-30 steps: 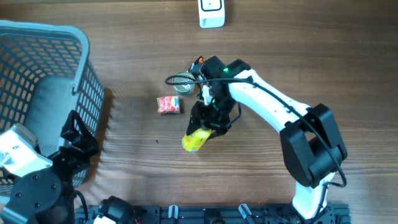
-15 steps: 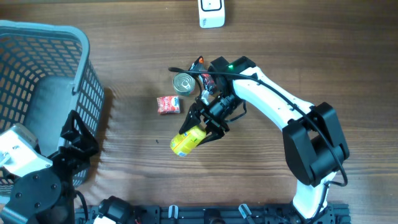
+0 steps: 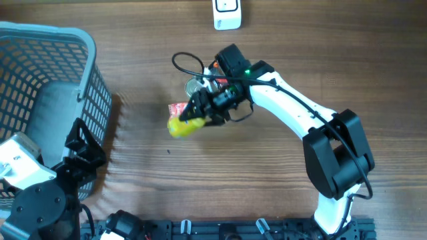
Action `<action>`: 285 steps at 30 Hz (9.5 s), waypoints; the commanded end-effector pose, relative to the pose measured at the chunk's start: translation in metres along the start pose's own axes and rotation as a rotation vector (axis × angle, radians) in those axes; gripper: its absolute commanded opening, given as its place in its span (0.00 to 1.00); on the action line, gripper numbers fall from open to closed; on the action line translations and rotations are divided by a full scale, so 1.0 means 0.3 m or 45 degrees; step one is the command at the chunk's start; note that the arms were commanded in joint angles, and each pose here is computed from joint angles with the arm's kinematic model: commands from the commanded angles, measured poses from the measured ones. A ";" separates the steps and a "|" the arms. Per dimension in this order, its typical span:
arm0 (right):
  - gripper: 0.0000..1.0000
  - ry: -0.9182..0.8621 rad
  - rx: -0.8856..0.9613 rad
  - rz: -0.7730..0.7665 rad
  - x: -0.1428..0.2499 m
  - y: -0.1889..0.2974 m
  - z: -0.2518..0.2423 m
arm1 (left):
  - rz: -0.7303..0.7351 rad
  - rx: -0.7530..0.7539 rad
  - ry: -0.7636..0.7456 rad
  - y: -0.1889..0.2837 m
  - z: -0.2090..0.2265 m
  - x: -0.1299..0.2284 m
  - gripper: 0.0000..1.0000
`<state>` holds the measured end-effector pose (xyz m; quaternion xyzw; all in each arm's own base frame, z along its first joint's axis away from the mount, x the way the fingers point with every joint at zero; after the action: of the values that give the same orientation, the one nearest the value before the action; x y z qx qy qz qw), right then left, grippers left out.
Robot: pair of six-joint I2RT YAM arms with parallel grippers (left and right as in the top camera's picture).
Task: Scan the item barcode
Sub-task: 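Carry the yellow bottle with the right gripper to the white scanner, then hold the bottle label in front of the white scanner, then carry the bottle to the right table edge and release it, then move the right gripper back over the black snack bag, then lower the right gripper and grasp the black snack bag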
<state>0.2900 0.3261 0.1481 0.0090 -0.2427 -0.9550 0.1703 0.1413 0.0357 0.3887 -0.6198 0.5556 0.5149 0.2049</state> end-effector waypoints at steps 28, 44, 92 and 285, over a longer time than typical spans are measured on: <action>0.37 0.688 1.191 -1.498 -0.638 0.542 -0.138 | 0.043 -0.020 -0.030 -0.005 0.011 0.026 1.00; 0.36 1.025 1.245 -1.761 -0.791 0.494 -0.260 | 0.037 -0.046 -0.043 -0.005 0.022 0.026 1.00; 0.34 0.993 1.018 -1.934 -0.922 0.584 -0.311 | 0.008 -0.103 -0.060 -0.004 0.046 0.018 1.00; 1.00 0.772 1.186 -0.002 -0.292 0.230 -0.511 | 0.223 -0.302 -0.036 -0.082 0.043 0.140 1.00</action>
<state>0.4113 0.2243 0.0523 0.3552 -0.5897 -0.7005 0.1880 0.1511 0.0298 0.3374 -0.5698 0.5552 0.5989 0.0920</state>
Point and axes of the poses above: each gripper's point midway between its finger pads, its own y axis back along the fingers, its own z axis along the line the jaws close on, x = y × z, the point moved 3 cm from there along y, back along the fingers, and after that the axes turned 4 degrees about y, right-handed, at the moved point
